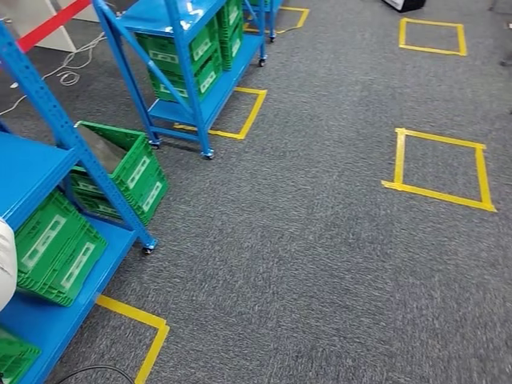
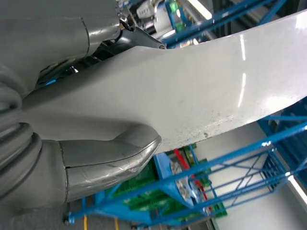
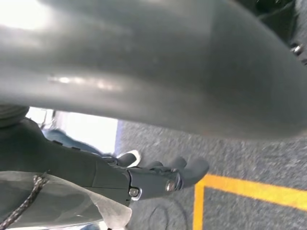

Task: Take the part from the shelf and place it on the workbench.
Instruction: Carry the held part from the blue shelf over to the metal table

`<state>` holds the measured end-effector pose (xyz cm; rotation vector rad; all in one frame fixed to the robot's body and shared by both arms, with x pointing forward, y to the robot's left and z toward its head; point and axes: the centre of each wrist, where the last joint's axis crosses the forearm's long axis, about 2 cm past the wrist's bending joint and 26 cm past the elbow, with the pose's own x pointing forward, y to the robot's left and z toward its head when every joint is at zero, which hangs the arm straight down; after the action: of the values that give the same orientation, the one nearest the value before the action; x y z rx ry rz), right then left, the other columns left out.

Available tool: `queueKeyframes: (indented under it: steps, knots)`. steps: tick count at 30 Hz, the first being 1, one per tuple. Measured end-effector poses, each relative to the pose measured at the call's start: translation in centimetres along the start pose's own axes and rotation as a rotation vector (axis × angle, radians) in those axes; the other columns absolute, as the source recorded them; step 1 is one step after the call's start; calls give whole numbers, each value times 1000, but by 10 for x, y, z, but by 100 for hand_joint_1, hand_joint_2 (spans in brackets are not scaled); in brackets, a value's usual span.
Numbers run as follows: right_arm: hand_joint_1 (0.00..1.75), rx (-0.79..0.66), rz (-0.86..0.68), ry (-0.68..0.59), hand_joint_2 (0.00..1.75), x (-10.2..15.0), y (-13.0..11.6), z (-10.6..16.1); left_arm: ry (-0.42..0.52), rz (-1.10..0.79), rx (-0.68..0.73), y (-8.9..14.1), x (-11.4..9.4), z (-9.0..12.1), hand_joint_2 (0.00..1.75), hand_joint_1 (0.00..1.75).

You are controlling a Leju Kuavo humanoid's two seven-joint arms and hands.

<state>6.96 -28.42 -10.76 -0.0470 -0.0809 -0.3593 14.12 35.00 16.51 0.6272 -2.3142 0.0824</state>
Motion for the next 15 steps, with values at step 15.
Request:
queueKeyframes:
  steps: [15]
  knots:
    - [0,6,-22,6,0,-2,-1,0,6,13,-6,3,5,4,175,175]
